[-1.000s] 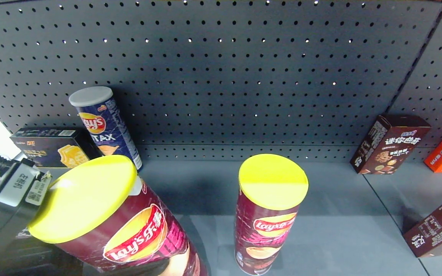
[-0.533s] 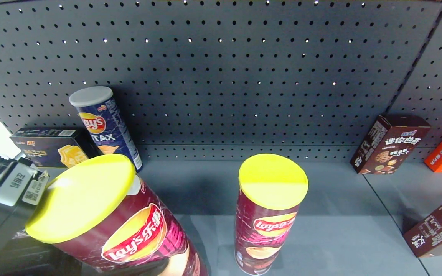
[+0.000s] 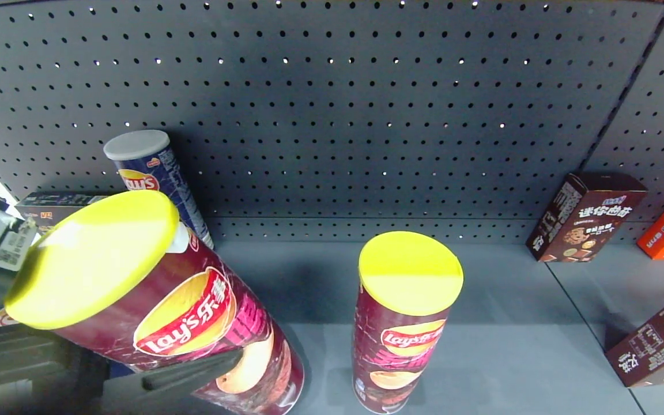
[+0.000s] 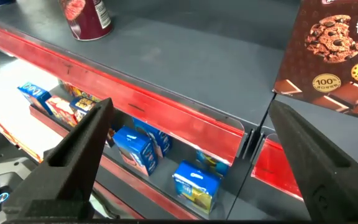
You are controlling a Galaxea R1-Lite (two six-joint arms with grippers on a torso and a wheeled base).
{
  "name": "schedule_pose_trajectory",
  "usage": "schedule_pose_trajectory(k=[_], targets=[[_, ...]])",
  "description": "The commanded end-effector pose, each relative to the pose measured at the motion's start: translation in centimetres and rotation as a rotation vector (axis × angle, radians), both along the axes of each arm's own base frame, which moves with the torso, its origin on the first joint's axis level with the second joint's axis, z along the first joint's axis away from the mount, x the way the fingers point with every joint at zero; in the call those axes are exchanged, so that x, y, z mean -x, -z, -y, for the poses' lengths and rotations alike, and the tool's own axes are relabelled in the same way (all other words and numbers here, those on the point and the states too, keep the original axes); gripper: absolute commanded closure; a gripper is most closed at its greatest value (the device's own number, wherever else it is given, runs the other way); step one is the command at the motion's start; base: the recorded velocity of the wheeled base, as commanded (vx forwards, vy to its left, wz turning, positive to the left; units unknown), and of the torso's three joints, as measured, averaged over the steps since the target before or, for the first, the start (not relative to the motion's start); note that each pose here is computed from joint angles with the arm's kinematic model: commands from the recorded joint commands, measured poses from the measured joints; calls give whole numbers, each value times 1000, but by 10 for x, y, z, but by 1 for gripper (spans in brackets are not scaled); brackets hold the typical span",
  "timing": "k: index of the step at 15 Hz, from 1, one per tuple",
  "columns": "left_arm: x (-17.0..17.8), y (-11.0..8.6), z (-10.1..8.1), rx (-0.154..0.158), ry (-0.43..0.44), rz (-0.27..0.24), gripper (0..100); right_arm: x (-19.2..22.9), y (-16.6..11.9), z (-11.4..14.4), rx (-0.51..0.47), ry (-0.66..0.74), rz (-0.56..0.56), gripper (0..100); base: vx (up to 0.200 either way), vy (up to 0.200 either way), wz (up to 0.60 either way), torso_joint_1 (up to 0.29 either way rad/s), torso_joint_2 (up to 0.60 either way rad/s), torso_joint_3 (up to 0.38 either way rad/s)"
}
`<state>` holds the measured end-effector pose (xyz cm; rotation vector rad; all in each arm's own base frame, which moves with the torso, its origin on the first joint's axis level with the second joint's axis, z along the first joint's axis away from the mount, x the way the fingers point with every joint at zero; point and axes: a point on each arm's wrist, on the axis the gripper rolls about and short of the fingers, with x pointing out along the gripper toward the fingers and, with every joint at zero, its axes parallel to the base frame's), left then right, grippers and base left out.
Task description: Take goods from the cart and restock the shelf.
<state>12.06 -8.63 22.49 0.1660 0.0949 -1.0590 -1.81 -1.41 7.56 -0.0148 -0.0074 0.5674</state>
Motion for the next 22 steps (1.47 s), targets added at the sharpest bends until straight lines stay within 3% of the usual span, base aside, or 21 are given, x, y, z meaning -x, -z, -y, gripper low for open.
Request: schedule_pose_trajectory(k=[1, 3, 5, 6, 9, 14, 16, 20, 22], targets=[[-3, -5, -3, 6, -29, 12, 100, 0, 0, 0, 1, 0, -1, 0, 0, 0, 0, 0, 0, 0], [-7, -20, -4, 27, -44, 50, 100, 0, 0, 0, 1, 0, -1, 0, 0, 0, 0, 0, 0, 0], [-15, -35, 0, 21, -46, 41, 100, 0, 0, 0, 1, 0, -1, 0, 0, 0, 0, 0, 0, 0], [-13, -46, 1, -12, -36, 5, 100, 0, 0, 0, 1, 0, -1, 0, 0, 0, 0, 0, 0, 0], [-24, -53, 0, -156, -36, 15, 100, 0, 0, 0, 1, 0, -1, 0, 0, 0, 0, 0, 0, 0], [-53, -56, 15, -178, -23, -21, 100, 0, 0, 0, 1, 0, -1, 0, 0, 0, 0, 0, 0, 0], [-72, -47, 23, -212, -23, -77, 100, 0, 0, 0, 1, 0, -1, 0, 0, 0, 0, 0, 0, 0], [-103, -34, 34, -237, -35, -134, 100, 0, 0, 0, 1, 0, -1, 0, 0, 0, 0, 0, 0, 0], [-115, -26, 40, -239, -35, -138, 100, 0, 0, 0, 1, 0, -1, 0, 0, 0, 0, 0, 0, 0]])
